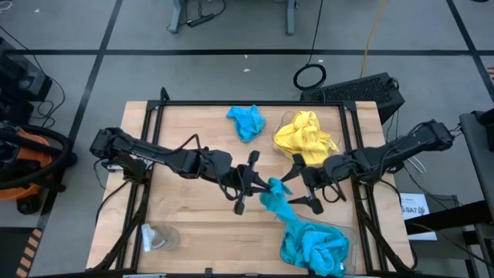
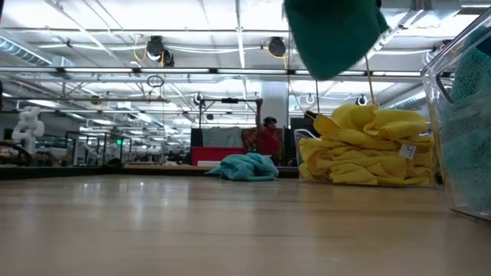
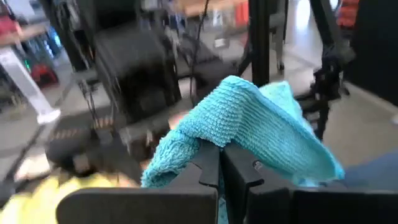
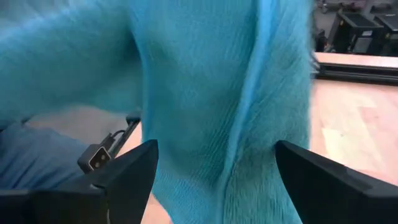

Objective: Sort microfiber towel by color & place in baskets
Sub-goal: Put the blue microfiber cloth into the bottom transparent bin

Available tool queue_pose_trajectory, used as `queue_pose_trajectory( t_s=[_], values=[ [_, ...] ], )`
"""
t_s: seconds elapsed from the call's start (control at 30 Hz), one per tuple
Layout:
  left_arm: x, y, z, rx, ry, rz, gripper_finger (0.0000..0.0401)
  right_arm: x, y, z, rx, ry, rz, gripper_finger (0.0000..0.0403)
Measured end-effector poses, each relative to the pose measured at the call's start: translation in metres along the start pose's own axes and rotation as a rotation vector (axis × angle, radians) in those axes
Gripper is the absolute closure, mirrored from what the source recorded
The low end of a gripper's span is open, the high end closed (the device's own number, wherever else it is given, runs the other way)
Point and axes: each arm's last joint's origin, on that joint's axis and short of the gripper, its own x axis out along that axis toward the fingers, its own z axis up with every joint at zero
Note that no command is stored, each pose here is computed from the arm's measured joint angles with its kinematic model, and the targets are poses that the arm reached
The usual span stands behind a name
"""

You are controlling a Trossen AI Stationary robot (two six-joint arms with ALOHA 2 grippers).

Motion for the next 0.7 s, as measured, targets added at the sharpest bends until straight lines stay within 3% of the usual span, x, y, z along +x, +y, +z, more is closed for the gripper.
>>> queue_pose_trajectory(
  t_s=[0.4,0.53,0.7],
  values=[
    [0.011,-0.002,-0.001,0.041,-0.087,-0.062,0.04,0.019,0.01,0.003,-0.029,-0.082,0.057,0.0095],
    [0.011,-0.003,0.001,0.046,-0.108,-0.095,0.04,0.022,0.01,0.002,-0.034,-0.086,0.041,0.0135],
    [0.011,-0.003,0.003,0.05,-0.136,-0.092,0.04,0.029,0.011,0.0,-0.037,-0.083,0.042,0.0216]
  ],
)
